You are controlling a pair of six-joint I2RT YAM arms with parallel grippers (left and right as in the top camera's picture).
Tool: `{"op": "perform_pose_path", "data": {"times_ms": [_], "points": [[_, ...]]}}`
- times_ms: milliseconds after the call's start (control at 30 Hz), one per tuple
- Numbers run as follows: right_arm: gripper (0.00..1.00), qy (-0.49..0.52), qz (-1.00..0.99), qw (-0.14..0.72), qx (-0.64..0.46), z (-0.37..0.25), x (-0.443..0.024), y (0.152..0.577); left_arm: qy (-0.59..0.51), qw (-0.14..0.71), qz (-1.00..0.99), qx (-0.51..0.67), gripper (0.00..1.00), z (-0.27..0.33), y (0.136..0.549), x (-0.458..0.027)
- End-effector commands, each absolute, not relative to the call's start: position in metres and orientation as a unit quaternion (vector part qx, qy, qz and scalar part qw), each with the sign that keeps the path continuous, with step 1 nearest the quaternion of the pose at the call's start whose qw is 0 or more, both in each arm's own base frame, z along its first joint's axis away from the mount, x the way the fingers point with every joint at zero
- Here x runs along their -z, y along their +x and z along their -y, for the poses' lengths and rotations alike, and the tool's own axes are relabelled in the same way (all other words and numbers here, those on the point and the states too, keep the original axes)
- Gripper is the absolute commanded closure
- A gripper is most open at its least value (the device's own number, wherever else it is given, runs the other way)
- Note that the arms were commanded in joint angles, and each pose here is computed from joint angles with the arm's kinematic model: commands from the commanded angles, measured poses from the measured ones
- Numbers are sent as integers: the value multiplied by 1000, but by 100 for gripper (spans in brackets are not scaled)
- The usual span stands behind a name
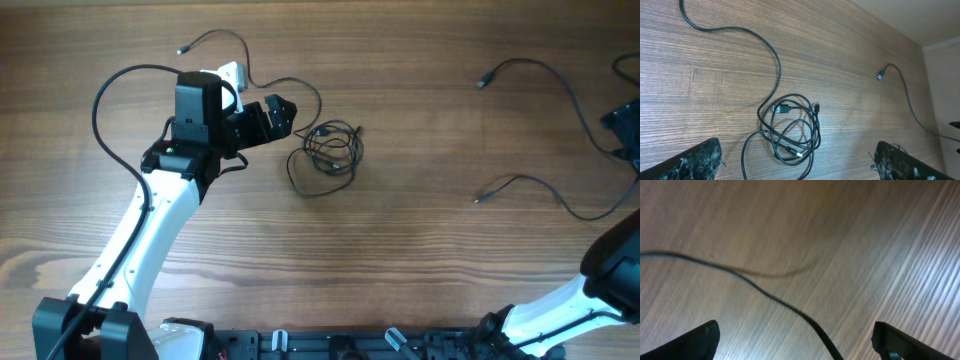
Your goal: Untangle cables
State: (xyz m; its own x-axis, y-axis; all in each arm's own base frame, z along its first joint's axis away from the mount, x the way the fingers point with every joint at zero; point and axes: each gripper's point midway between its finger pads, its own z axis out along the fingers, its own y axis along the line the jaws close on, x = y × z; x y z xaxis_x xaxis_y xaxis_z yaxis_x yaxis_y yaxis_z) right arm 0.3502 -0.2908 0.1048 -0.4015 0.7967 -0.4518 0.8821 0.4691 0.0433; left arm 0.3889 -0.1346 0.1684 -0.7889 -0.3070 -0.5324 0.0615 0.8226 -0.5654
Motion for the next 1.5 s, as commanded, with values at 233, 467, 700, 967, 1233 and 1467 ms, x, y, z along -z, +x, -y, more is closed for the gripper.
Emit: {"op": "perform_pose_path", "data": {"times_ms": [233,467,700,967,1233,1467], "points": [[32,284,-892,319,-150,210,-129,434,-64,319,-898,294,0,135,390,-171],[96,320,-941,91,-66,147,-80,365,-64,319,-898,294,0,135,390,-171],[96,306,-951,-13,-34,113,-32,314,-64,319,-898,294,0,135,390,-171],[96,311,-950,25,-12,116,20,305,-64,319,-898,294,0,135,390,-171],[96,316,-938,136,-45,124,2,361,-64,319,-898,294,0,135,390,-171],[96,324,-943,62,-38,118,-47,335,-64,319,-898,294,0,135,390,-171]]}}
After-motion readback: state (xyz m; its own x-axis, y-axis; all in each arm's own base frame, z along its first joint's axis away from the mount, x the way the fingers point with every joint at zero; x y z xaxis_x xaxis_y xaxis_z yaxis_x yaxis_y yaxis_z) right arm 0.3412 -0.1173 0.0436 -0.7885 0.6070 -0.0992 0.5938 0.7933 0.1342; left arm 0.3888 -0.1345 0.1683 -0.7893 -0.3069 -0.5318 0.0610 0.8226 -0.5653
